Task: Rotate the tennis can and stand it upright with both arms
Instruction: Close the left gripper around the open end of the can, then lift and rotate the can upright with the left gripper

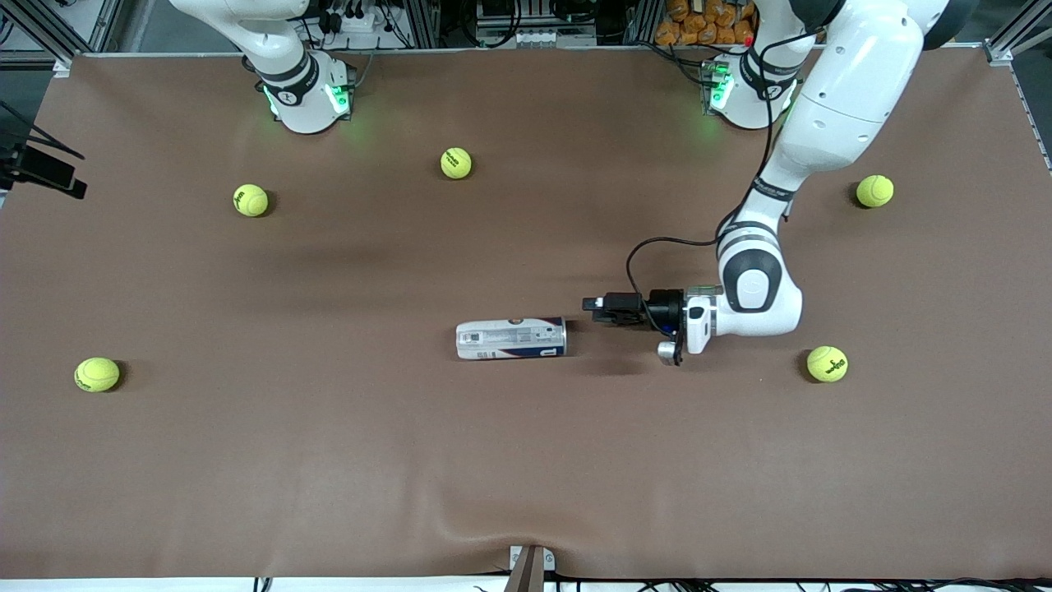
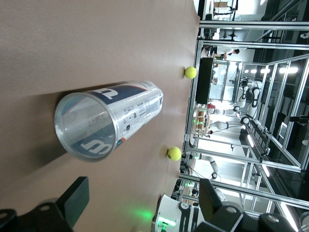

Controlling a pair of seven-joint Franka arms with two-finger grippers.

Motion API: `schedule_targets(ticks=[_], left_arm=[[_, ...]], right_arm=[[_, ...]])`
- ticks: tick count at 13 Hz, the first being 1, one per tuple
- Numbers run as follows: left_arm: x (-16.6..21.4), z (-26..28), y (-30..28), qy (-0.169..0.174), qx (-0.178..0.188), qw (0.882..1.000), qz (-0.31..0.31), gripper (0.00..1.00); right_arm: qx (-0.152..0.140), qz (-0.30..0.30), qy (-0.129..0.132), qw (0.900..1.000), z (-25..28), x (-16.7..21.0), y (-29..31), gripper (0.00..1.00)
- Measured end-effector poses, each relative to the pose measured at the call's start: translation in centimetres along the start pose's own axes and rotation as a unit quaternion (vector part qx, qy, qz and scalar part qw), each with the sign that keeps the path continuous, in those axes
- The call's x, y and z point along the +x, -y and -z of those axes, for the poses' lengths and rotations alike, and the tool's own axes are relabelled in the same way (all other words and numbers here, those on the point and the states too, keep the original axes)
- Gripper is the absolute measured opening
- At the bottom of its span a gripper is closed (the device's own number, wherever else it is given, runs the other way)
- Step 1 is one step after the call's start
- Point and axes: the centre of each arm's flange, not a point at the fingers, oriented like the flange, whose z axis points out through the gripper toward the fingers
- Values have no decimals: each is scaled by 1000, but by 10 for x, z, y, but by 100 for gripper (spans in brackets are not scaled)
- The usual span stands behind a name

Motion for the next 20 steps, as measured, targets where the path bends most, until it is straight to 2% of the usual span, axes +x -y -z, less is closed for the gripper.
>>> schedule_targets(ticks=[6, 9, 11, 18, 19, 20], left_arm=[[10, -28, 10, -21, -21, 1000, 0, 100], [14, -47, 18, -23, -21, 999, -1, 100], [16, -50, 21, -24, -22, 999, -1, 96], [19, -51, 27, -27, -21, 999, -9, 15], [20, -51, 28, -28, -21, 999, -20, 5], [23, -50, 26, -30, -23, 999, -26, 5]], right_arm=[[1, -6, 0, 1000, -3, 5, -6, 100], [3, -5, -20, 1000, 0, 9, -4, 100], [5, 0, -30, 1000, 2, 11, 2, 100], [13, 2, -30, 999, -1, 14, 6, 100], [13, 2, -30, 999, -1, 14, 6, 100], [13, 2, -30, 999, -1, 14, 6, 100]])
